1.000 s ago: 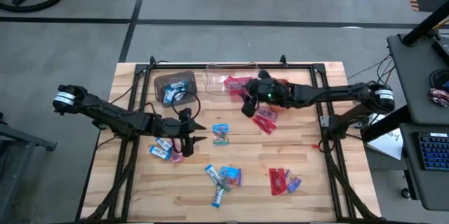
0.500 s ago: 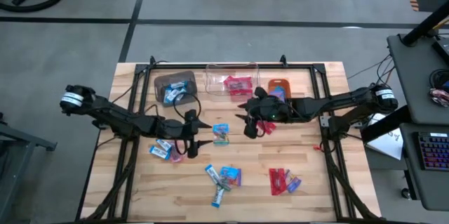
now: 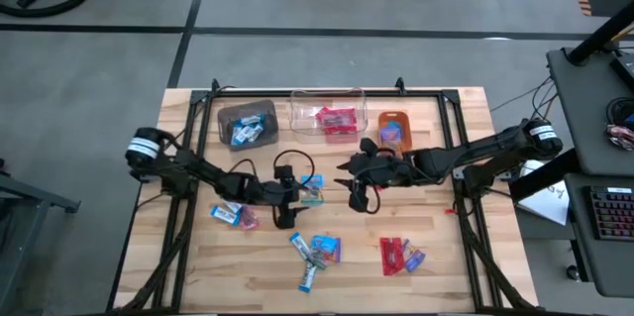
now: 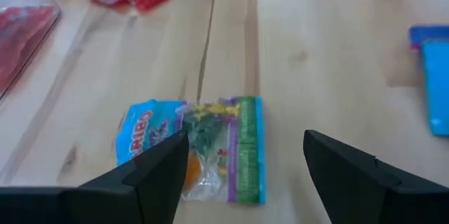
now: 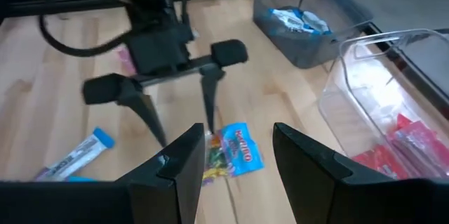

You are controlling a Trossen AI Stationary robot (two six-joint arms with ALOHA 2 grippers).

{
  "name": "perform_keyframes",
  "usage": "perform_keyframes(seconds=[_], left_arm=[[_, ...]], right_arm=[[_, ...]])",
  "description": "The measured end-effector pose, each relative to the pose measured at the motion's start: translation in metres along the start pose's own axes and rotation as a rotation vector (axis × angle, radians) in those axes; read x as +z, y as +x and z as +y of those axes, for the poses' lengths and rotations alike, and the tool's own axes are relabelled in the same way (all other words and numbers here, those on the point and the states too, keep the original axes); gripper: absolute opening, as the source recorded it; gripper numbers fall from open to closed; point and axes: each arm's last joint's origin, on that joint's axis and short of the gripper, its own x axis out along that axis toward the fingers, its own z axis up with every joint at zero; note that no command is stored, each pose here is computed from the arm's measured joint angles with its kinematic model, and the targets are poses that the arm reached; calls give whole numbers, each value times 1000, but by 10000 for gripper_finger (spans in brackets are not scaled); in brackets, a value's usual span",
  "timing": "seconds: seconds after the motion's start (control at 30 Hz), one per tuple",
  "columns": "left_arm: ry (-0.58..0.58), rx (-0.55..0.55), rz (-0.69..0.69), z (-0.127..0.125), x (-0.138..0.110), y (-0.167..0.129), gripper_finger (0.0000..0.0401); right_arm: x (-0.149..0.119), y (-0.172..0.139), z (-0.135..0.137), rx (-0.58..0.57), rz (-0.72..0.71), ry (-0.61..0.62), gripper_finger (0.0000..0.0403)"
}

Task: Sort candy
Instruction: Put the blue gummy into the orange bin

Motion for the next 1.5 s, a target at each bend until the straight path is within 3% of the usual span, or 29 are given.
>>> perform_keyframes(seconds=[0.23, 0.4, 0.87, 1.0, 1.23, 1.4, 1.5], left_arm=[[-16, 70, 48, 4, -13, 11, 258], [-30, 77, 67, 3, -20, 15, 228], [-25, 89, 74, 4, -22, 17, 38], [-7, 78, 64, 4, -18, 13, 5], [71, 84, -19, 6, 1, 3, 3], [128, 89, -89, 5, 23, 2, 1], [173, 94, -118, 3, 36, 5, 1]], right_arm=[[-4, -2, 9, 25, 8, 14, 160], [-5, -4, 15, 42, 6, 10, 160], [-12, -3, 17, 48, 16, 28, 155], [-26, 2, 15, 50, 6, 131, 153], [-59, 10, 9, 46, -82, 434, 143], [-82, 12, 2, -34, -99, 700, 137], [-90, 13, -2, -54, -86, 752, 137]])
